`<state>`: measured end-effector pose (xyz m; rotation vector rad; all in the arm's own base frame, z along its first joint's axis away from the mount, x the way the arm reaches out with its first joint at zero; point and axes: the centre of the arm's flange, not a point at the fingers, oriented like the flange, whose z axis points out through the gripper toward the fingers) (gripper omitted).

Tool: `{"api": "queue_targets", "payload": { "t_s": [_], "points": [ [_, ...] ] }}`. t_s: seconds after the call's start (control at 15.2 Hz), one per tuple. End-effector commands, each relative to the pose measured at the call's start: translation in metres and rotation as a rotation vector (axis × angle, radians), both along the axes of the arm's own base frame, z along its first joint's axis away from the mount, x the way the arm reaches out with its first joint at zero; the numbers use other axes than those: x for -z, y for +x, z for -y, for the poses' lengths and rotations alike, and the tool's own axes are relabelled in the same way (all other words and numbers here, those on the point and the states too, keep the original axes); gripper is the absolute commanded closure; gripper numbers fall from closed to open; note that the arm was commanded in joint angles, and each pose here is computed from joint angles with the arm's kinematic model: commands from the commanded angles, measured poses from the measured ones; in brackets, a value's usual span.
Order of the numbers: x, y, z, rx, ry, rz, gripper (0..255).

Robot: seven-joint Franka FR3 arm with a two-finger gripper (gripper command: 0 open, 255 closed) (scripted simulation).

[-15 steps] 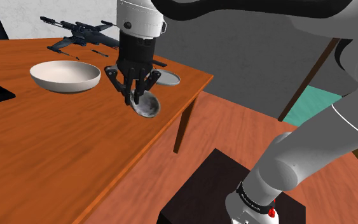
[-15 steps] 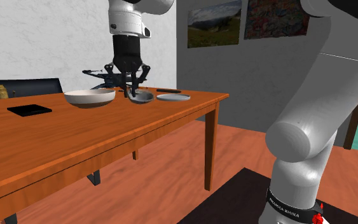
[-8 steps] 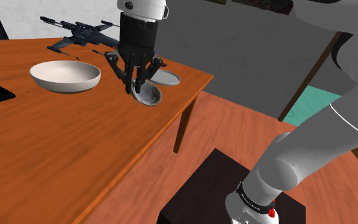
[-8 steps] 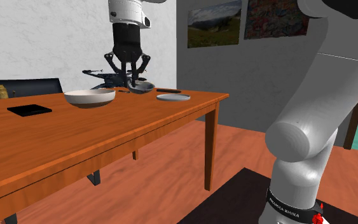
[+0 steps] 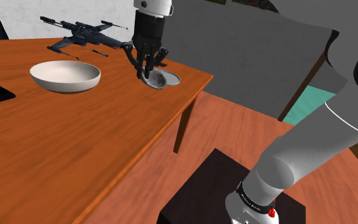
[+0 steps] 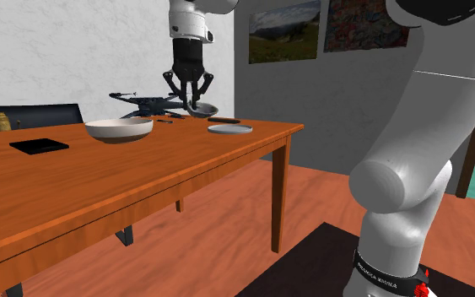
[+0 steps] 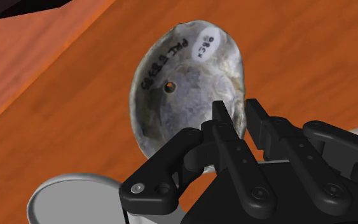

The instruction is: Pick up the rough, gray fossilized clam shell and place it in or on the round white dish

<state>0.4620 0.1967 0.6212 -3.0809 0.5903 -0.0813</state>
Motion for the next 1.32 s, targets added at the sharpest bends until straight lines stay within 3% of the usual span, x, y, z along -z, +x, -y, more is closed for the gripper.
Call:
{"api": "queue_targets", "payload": {
  "t_s": [0.0, 1.25],
  "points": [
    [-0.001, 0.015, 0.025, -0.001, 0.000, 0.000, 255],
    [-0.011, 0.153, 0.234, -0.001, 0.000, 0.000, 255]
  ]
}}
